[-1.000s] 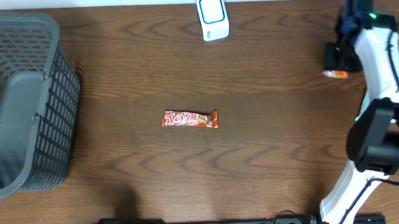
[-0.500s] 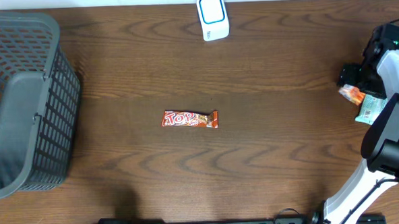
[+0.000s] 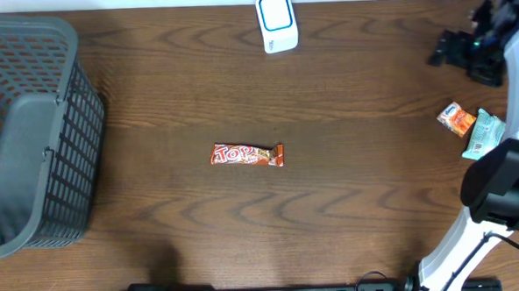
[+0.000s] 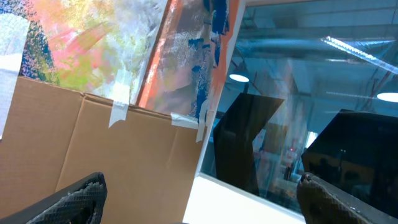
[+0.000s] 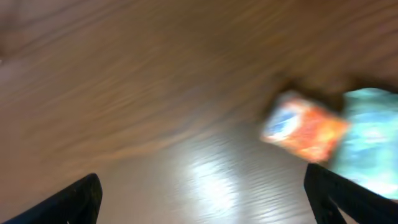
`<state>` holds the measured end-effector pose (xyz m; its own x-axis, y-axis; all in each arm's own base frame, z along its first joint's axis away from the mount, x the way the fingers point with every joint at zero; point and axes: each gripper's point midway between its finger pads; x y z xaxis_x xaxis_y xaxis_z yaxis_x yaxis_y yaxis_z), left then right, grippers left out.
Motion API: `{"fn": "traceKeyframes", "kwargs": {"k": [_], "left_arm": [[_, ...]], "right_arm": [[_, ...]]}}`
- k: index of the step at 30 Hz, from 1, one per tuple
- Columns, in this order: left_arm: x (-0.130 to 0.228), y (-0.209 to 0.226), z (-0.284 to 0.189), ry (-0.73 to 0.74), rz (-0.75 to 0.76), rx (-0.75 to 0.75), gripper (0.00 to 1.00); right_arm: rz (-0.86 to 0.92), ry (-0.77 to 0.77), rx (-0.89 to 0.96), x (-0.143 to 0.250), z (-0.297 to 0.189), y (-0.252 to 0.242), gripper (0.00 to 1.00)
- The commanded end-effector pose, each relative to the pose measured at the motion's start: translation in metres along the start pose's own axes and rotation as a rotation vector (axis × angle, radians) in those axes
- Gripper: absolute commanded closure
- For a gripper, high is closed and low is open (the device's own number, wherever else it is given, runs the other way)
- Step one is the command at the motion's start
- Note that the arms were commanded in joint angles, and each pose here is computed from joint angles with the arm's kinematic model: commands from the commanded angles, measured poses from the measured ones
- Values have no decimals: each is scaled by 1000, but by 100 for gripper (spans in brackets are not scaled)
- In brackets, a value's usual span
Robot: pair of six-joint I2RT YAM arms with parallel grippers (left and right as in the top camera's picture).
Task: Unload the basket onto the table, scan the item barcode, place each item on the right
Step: 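Move the right gripper to the candy bar and grasp it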
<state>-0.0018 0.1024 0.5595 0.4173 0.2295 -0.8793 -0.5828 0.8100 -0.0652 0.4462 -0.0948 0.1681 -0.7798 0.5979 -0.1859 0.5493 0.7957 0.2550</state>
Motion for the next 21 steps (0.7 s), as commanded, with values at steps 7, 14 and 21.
{"fn": "traceKeyframes", "kwargs": {"k": [7, 14, 21], "left_arm": [[-1, 3, -2, -4, -8, -14, 2], [-1, 3, -2, -3, -8, -14, 2], [-1, 3, -2, -4, -8, -14, 2]], "right_arm": [[-156, 359, -286, 124, 27, 120, 1], [-294, 529, -251, 214, 61, 146, 1], [-587, 566, -272, 278, 92, 156, 1]]}}
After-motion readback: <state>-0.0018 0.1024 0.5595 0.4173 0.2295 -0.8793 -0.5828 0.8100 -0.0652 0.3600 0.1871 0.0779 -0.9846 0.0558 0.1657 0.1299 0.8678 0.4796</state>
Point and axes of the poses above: each gripper's point midway between its finger pads, its own z axis out along the fingers, its own y axis along the line the jaws close on, x = y × z, and after that the axes turned 14 degrees about z, right-handed
